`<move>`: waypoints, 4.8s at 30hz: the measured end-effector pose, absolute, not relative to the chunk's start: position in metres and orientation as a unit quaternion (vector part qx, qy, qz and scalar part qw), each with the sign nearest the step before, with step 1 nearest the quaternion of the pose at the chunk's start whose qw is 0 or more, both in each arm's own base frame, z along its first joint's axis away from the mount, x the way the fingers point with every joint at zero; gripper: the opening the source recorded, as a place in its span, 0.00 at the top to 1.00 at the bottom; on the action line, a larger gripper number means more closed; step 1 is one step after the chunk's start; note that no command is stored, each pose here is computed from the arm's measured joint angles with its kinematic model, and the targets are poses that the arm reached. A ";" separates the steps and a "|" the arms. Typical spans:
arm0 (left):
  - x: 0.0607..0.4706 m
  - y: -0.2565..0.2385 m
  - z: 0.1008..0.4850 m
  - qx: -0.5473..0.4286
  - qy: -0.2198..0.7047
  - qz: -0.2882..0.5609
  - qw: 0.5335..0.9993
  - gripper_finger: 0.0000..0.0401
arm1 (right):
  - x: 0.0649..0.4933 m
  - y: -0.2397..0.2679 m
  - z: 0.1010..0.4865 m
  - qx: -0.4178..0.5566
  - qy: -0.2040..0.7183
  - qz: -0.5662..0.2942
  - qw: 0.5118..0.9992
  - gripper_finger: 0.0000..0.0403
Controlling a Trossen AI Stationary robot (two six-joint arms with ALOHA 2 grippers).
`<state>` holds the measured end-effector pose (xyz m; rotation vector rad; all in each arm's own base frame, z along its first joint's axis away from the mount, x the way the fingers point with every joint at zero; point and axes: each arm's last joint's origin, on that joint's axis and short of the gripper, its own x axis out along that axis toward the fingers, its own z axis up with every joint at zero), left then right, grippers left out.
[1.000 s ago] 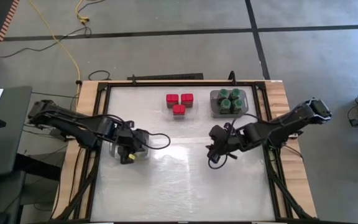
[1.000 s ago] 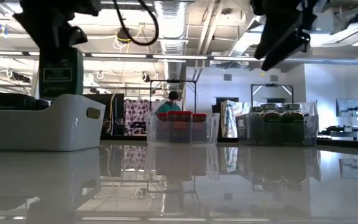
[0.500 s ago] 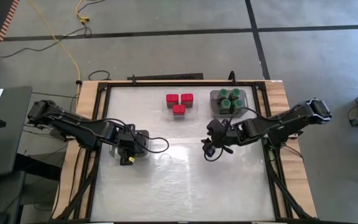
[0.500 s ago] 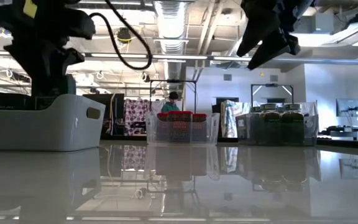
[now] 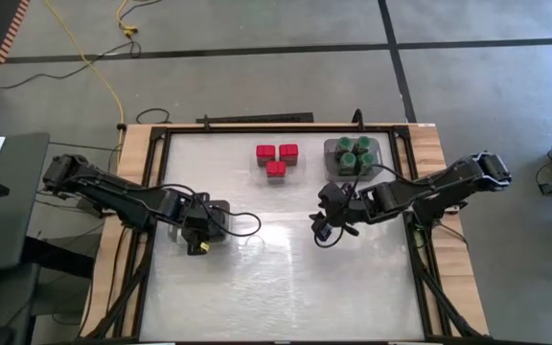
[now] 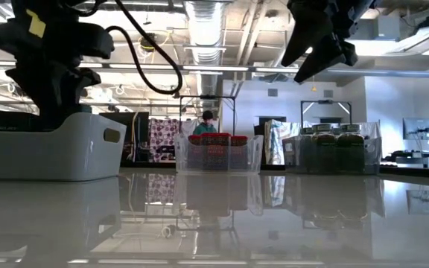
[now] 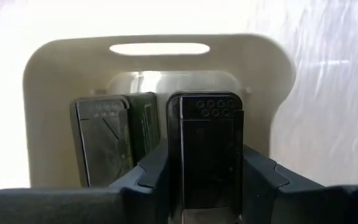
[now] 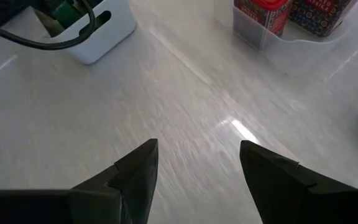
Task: Sort spices by type
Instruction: Put the black seasoning bottle into the gray bin, then return to Home Position
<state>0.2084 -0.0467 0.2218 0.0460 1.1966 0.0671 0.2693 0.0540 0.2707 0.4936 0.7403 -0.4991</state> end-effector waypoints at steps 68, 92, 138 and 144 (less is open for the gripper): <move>0.211 -0.045 0.209 0.007 0.543 0.036 0.839 0.58 | 0.269 0.054 0.271 0.235 0.355 -0.238 0.873 0.37; 0.218 -0.046 0.247 0.038 0.530 0.038 0.847 0.58 | 0.269 0.054 0.271 0.235 0.355 -0.237 0.873 0.37; 0.094 -0.007 0.214 0.014 -0.012 0.052 0.998 0.58 | 0.272 0.051 0.272 0.219 0.351 -0.226 0.882 0.37; 0.092 -0.004 0.193 0.003 -0.043 0.051 0.998 0.58 | 0.272 0.051 0.272 0.219 0.350 -0.226 0.882 0.37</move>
